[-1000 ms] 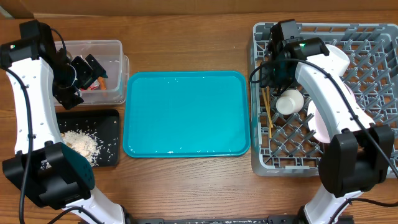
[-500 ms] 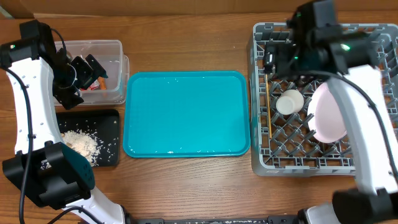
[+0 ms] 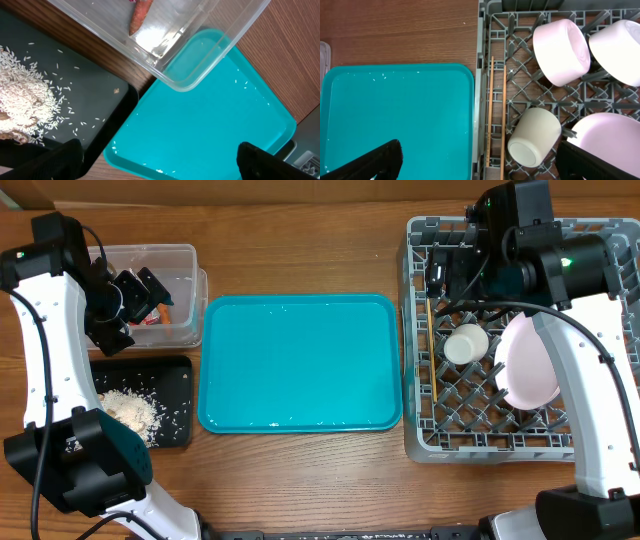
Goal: Sort waste into correct bins and load items into the dishwasher
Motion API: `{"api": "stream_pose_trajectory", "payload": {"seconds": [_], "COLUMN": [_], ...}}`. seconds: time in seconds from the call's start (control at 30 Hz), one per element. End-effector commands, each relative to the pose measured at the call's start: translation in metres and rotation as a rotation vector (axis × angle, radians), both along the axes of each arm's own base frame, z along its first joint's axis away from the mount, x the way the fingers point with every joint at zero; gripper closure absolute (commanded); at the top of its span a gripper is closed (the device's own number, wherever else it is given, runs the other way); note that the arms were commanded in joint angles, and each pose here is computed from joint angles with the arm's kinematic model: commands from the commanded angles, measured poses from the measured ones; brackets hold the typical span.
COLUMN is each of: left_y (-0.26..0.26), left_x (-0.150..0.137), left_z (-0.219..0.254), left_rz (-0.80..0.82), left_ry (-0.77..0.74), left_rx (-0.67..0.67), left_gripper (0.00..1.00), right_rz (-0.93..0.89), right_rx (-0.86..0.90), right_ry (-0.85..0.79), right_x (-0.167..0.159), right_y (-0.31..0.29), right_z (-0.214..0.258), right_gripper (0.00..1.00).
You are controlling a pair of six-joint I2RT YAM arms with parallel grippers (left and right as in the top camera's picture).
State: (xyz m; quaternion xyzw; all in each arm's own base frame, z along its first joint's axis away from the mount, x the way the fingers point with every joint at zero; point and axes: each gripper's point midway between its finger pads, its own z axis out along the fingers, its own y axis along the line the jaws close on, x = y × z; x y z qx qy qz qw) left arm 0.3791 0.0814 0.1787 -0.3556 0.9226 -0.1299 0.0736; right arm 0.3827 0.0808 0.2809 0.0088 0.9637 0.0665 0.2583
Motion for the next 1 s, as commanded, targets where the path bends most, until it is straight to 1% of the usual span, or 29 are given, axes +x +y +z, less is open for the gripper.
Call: {"api": "stream_pose_trajectory", "payload": {"seconds": [0.0, 0.1, 0.2, 0.33, 0.4, 0.5, 0.57, 0.63, 0.67, 0.77, 0.87, 0.93, 0.97], "left_y": [0.000, 0.000, 0.000, 0.000, 0.000, 0.000, 0.000, 0.000, 0.000, 0.000, 0.000, 0.000, 0.000], "left_x": [0.001, 0.001, 0.001, 0.001, 0.001, 0.001, 0.001, 0.001, 0.001, 0.001, 0.001, 0.001, 0.001], "left_z": [0.014, 0.014, 0.014, 0.014, 0.014, 0.014, 0.014, 0.014, 0.014, 0.014, 0.014, 0.014, 0.014], "left_rz": [-0.024, -0.024, -0.024, -0.024, -0.024, -0.024, -0.024, -0.024, -0.024, -0.024, -0.024, -0.024, -0.024], "left_ry": [-0.041, -0.041, -0.041, -0.041, -0.041, -0.041, -0.041, -0.041, -0.041, -0.041, -0.041, -0.041, -0.041], "left_rx": [0.019, 0.019, 0.020, 0.019, 0.019, 0.020, 0.019, 0.020, 0.019, 0.020, 0.019, 0.020, 0.020], "left_gripper": [0.00, 0.00, 0.00, 0.00, 0.00, 0.00, 0.00, 0.00, 0.00, 0.00, 0.00, 0.00, 0.00], "right_rz": [0.008, 0.008, 0.010, -0.009, -0.028, -0.032, -0.035, -0.037, -0.042, -0.064, -0.076, -0.075, -0.076], "right_rx": [0.005, 0.005, 0.015, 0.012, 0.017, 0.055, 0.084, 0.108, 0.131, 0.197, 0.251, 0.279, 0.289], "right_ry": [-0.008, -0.006, -0.058, -0.184, -0.308, -0.483, -0.613, -0.716, -0.805, -0.955, -1.082, -1.195, -1.240], "right_x": [0.000, 0.000, -0.010, -0.034, -0.044, -0.070, -0.095, -0.118, -0.142, -0.183, -0.204, -0.220, -0.228], "right_y": [0.002, 0.002, 0.001, -0.010, -0.017, -0.022, -0.027, -0.032, -0.037, -0.045, -0.050, -0.053, -0.055], "right_z": [0.002, 0.001, 0.021, 0.064, 0.097, 0.146, 0.178, 0.198, 0.210, 0.213, 0.210, 0.195, 0.177], "right_gripper": [0.00, 0.00, 0.00, 0.00, 0.00, 0.00, 0.00, 0.00, 0.00, 0.00, 0.00, 0.00, 0.00]}}
